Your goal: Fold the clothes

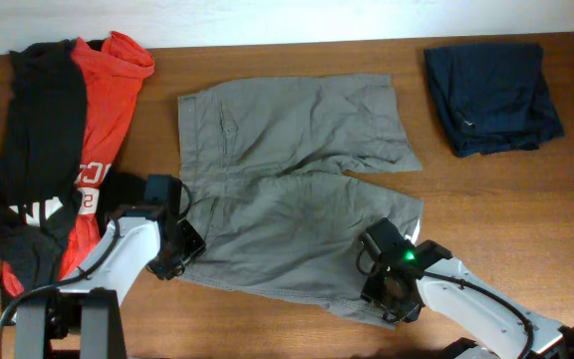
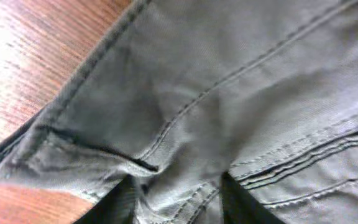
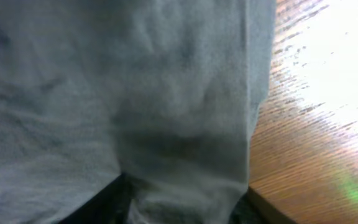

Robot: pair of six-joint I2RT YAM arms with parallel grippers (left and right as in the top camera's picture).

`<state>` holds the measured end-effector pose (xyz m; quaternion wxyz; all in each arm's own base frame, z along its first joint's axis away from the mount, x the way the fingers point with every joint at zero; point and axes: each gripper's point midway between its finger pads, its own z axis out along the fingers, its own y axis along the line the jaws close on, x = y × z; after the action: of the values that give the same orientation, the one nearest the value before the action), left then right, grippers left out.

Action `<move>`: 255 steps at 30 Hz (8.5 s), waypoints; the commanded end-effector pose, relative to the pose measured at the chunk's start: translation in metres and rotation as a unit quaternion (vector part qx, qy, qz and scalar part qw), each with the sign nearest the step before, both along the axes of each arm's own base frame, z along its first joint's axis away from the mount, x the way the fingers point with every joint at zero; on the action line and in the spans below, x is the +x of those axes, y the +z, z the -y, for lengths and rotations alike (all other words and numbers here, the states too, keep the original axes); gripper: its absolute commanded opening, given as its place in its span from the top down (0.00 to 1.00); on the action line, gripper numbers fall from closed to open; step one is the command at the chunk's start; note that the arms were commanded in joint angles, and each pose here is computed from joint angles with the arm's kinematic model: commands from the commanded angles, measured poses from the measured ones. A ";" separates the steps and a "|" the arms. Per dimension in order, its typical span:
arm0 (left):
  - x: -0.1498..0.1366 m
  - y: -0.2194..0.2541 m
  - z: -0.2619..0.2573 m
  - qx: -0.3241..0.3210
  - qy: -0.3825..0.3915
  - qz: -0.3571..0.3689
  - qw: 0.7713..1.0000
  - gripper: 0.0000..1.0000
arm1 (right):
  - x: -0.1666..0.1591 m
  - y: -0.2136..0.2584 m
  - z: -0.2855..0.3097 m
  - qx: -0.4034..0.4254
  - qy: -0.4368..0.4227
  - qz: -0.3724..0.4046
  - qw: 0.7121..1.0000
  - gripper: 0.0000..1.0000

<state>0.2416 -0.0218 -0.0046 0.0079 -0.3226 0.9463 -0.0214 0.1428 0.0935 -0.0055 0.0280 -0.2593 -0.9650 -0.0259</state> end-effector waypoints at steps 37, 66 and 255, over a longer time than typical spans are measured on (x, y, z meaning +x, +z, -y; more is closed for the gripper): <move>0.001 0.142 -0.002 0.018 -0.106 0.237 0.966 0.99 | 0.016 0.176 0.033 -0.065 0.044 0.113 0.991 0.96; 0.115 0.162 -0.015 0.083 -0.089 0.354 0.927 0.99 | 0.152 0.192 0.057 -0.197 0.045 0.263 0.943 0.96; 0.241 0.025 0.022 -0.203 -0.322 0.282 0.881 1.00 | 0.352 -0.009 0.024 -0.015 0.214 0.268 0.939 0.92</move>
<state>0.4839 -0.0397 0.0189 0.2042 0.0276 0.9393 -0.2743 0.5031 0.0756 0.0071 -0.2582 -0.0276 -0.9619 -0.0860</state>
